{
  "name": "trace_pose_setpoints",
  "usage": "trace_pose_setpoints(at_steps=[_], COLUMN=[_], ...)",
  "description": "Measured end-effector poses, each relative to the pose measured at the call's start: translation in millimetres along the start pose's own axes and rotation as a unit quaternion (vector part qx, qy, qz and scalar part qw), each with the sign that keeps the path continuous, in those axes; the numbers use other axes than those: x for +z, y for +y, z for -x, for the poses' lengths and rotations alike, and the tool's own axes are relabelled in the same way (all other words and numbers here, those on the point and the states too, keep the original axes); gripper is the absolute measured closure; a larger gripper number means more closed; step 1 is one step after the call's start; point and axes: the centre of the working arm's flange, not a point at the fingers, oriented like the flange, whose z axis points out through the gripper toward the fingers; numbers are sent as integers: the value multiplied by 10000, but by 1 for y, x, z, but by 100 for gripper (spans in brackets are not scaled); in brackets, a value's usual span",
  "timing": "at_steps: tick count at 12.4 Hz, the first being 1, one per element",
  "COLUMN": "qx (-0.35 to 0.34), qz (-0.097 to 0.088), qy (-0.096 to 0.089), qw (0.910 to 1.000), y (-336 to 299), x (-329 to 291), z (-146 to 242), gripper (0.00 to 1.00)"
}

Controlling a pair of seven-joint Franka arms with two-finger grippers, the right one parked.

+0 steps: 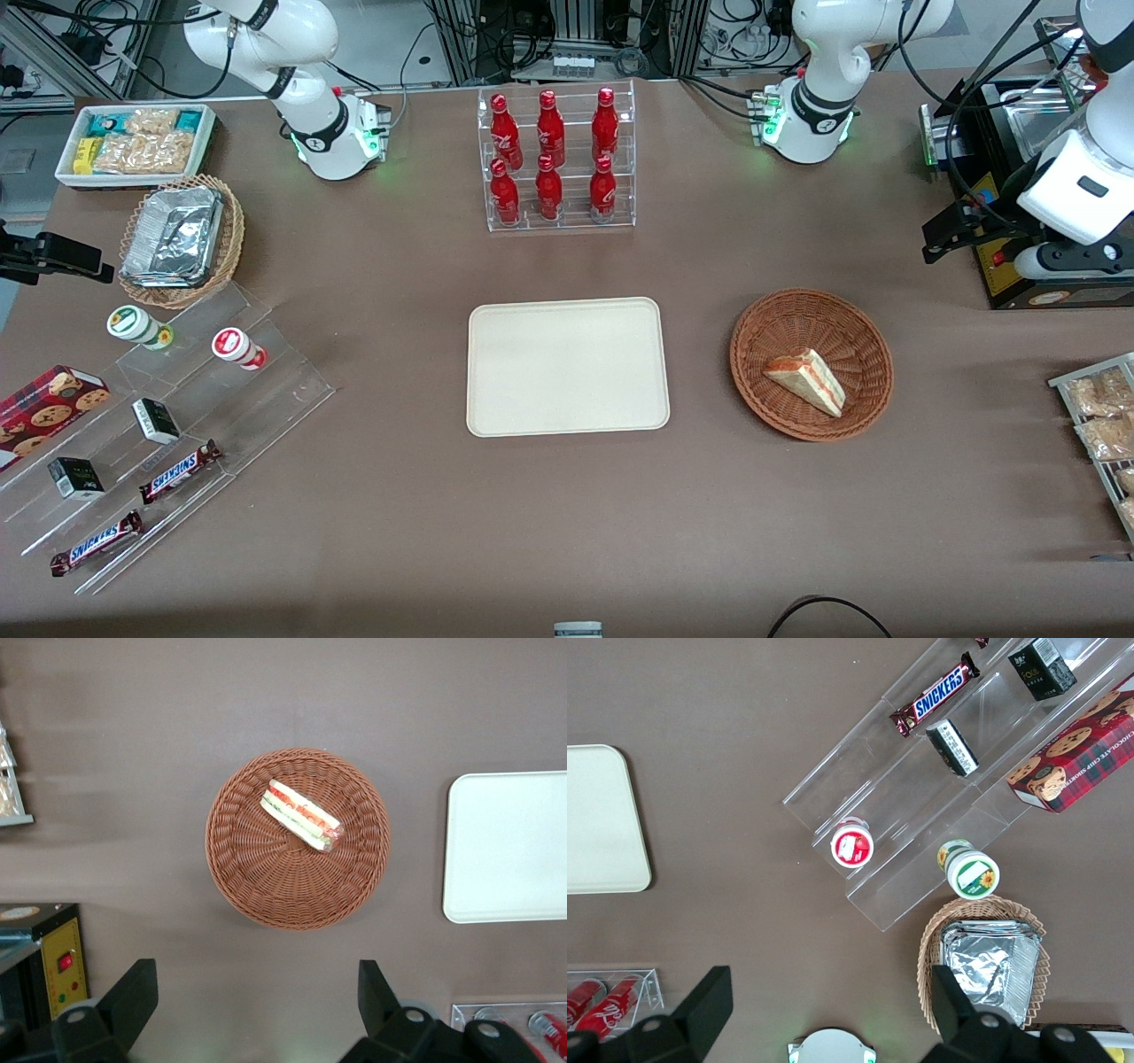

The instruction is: Place sandwich from basket to tray

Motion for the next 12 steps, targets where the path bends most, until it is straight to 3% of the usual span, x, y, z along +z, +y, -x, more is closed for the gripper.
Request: trace_pose_setpoints(at_steps=[2, 5, 7, 10, 12], qx=[12, -16, -188, -765, -1520], qz=[-25, -207, -230, -366, -325], qy=[-32, -102, -168, -33, 181], qw=[10000, 9997, 9994, 9964, 9877], y=[-4, -7, -3, 16, 23], x=[-1, 6, 38, 124, 171], z=[1, -1, -16, -45, -51], gripper=[0, 0, 0, 0, 0])
